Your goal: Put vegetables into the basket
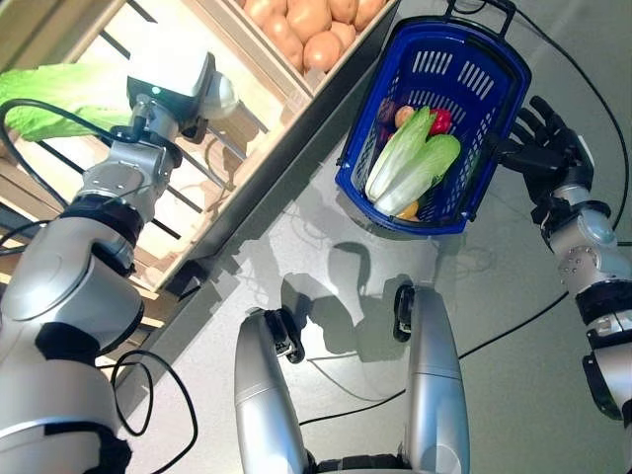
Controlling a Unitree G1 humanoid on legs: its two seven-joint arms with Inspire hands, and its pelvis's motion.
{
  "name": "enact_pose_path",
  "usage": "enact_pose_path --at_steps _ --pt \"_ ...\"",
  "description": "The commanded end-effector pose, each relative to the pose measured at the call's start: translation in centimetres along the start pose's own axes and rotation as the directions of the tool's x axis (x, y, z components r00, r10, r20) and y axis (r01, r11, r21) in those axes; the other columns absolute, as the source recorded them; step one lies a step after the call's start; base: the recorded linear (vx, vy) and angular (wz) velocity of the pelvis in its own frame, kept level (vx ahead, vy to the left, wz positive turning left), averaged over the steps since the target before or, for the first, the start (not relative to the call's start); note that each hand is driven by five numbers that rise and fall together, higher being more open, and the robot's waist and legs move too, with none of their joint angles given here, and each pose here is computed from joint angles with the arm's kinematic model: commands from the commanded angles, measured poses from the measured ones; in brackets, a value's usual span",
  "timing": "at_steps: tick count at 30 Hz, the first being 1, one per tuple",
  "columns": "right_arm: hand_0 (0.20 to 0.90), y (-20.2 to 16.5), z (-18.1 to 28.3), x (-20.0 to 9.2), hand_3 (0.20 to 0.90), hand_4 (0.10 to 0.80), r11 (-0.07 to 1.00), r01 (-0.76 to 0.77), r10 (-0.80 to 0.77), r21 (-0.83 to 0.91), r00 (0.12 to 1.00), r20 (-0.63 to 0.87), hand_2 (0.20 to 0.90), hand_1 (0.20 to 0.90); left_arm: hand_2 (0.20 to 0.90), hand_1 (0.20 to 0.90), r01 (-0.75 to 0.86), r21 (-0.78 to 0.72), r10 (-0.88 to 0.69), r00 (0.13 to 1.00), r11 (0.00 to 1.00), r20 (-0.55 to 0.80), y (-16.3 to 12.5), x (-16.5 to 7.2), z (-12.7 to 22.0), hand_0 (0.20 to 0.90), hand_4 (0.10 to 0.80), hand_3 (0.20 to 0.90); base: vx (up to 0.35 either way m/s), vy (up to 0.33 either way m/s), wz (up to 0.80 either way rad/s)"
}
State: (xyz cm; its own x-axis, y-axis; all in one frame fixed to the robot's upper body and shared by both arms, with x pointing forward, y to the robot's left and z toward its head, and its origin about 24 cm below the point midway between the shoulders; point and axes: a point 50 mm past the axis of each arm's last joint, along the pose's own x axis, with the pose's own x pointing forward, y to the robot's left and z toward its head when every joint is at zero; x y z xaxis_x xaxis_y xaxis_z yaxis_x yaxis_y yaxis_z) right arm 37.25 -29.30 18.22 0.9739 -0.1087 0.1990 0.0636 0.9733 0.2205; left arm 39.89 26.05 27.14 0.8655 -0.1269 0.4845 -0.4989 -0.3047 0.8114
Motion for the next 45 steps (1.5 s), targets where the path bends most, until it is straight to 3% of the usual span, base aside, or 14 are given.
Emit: enact_pose_path --at_steps 1,10,13,15,17,20,22,27,28,31,39,45 --pt "0.9 1.1 2.5 -0.2 0.9 0.8 0.995 -0.1 0.092 0.032 0.978 0.189 0.9 0.9 0.3 0.3 -0.25 0.001 0.249 0.964 0.968 -0.098 4.1 -0.3 -4.5 0.3 0.4 0.3 0.05 -0.024 0.03" --pt "0.9 4.0 -1.7 -1.9 0.9 0.8 0.98 -0.191 0.187 0.054 0.979 0.077 0.9 0.9 0.3 0.3 -0.266 -0.309 0.253 0.964 0.913 -0.082 1.8 -2.4 -2.7 0.3 0.4 0.3 0.074 -0.052 0.05" --pt "0.9 5.5 -3.3 -2.5 0.9 0.8 0.972 -0.226 0.223 0.062 0.974 0.046 0.9 0.9 0.3 0.3 -0.247 -0.526 0.218 0.969 0.814 -0.118 0.7 -3.1 -1.4 0.3 0.4 0.3 0.057 -0.062 0.03" --pt "0.9 5.9 -3.8 -2.8 0.9 0.8 0.968 -0.241 0.238 0.07 0.97 0.039 0.9 0.9 0.3 0.3 -0.235 -0.58 0.203 0.972 0.78 -0.121 0.3 -3.5 -0.9 0.3 0.4 0.3 0.037 -0.047 0.06" --pt "0.9 7.2 -5.4 -3.7 0.9 0.8 0.955 -0.281 0.282 0.097 0.959 0.005 0.9 0.9 0.3 0.3 -0.193 -0.73 0.151 0.981 0.656 -0.124 -1.1 -4.7 0.4 0.3 0.4 0.3 0.144 -0.082 0.08" --pt "0.9 7.6 -6.8 -4.9 0.9 0.8 0.938 -0.329 0.335 0.111 0.942 -0.036 0.9 0.9 0.3 0.3 -0.157 -0.829 0.103 0.987 0.537 -0.12 -2.3 -6.2 1.4 0.3 0.4 0.3 0.2 -0.067 0.04" --pt "0.9 8.2 -8.4 -6.4 0.9 0.8 0.911 -0.39 0.403 0.133 0.91 -0.092 0.9 0.9 0.3 0.3 -0.113 -0.922 0.056 0.993 0.37 -0.1 -3.5 -8.0 2.9 0.3 0.4 0.3 0.284 -0.086 0.05" --pt "0.9 9.3 -9.1 -7.5 0.9 0.8 0.87 -0.474 0.49 0.137 0.861 -0.133 0.9 0.9 0.3 0.3 -0.068 -0.98 0.022 0.998 0.185 -0.065 -4.0 -9.2 4.8 0.3 0.4 0.3 0.099 -0.067 0.01" --pt "0.9 10.2 -9.2 -8.1 0.9 0.8 0.843 -0.521 0.537 0.133 0.831 -0.146 0.9 0.9 0.3 0.3 -0.021 -0.999 -0.005 1.0 0.047 -0.021 -4.2 -9.6 6.4 0.3 0.4 0.3 0.084 -0.104 0.09" --pt "0.9 11.1 -8.9 -8.2 0.9 0.8 0.823 -0.551 0.567 0.139 0.808 -0.157 0.9 0.9 0.3 0.3 0.026 -0.995 -0.012 1.0 -0.093 0.028 -4.4 -10.0 8.0 0.3 0.4 0.3 0.057 -0.078 0.06" --pt "0.9 13.2 -8.9 -8.6 0.9 0.8 0.78 -0.616 0.625 0.106 0.758 -0.188 0.9 0.9 0.3 0.3 0.113 -0.937 0.009 0.993 -0.329 0.117 -4.0 -10.3 10.8 0.3 0.4 0.3 0.036 -0.041 0.04" --pt "0.9 14.9 -9.0 -8.5 0.9 0.8 0.756 -0.646 0.651 0.104 0.727 -0.218 0.9 0.9 0.3 0.3 0.179 -0.882 0.053 0.983 -0.436 0.173 -2.9 -10.5 13.6 0.3 0.4 0.3 0.021 -0.004 0.05"
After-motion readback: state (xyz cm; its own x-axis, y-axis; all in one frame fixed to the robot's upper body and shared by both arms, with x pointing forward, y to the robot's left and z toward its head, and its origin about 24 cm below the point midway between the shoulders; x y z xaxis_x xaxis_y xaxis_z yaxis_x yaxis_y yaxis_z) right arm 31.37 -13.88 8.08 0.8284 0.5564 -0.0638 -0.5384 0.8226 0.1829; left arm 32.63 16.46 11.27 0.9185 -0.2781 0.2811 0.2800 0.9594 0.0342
